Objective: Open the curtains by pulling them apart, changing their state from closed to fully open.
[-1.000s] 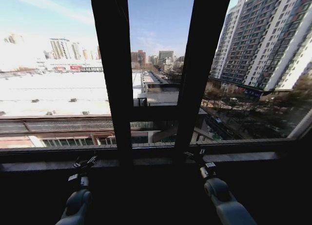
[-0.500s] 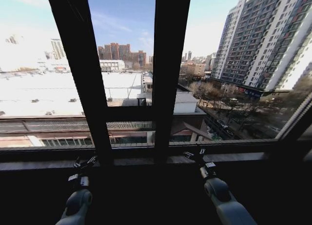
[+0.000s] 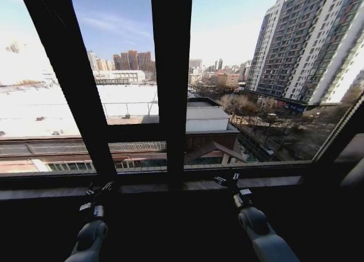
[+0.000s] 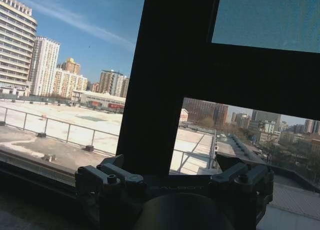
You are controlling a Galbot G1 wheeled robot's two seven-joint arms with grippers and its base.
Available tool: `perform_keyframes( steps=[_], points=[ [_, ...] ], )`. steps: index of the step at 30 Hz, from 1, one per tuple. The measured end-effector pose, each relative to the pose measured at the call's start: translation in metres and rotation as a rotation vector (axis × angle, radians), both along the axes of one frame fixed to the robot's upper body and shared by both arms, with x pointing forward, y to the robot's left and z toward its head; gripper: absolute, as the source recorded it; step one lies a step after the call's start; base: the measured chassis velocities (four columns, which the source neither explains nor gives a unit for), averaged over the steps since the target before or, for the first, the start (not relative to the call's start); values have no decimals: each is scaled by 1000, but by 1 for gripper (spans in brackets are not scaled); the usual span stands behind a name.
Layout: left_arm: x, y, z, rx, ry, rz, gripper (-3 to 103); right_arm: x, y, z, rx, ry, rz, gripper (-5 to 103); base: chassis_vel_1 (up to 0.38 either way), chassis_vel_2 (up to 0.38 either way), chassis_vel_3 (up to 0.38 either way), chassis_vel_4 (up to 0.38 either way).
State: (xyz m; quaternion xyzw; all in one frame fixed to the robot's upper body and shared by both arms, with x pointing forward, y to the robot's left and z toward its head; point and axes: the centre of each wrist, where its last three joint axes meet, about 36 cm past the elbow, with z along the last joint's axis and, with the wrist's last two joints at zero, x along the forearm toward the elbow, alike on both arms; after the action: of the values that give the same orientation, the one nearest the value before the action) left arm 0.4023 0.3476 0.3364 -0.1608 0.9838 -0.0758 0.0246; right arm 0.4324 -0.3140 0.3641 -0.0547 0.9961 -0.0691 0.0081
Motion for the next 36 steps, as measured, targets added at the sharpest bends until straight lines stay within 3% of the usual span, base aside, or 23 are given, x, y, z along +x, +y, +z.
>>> perform_keyframes(
  steps=[16,36],
  points=[
    [0,0,0,0,0,-1,100,0,0,0,0,0,0,100,69,-153,-83,167],
    [0,0,0,0,0,-1,100,0,0,0,0,0,0,100,309,-338,-306,334]
  ],
)
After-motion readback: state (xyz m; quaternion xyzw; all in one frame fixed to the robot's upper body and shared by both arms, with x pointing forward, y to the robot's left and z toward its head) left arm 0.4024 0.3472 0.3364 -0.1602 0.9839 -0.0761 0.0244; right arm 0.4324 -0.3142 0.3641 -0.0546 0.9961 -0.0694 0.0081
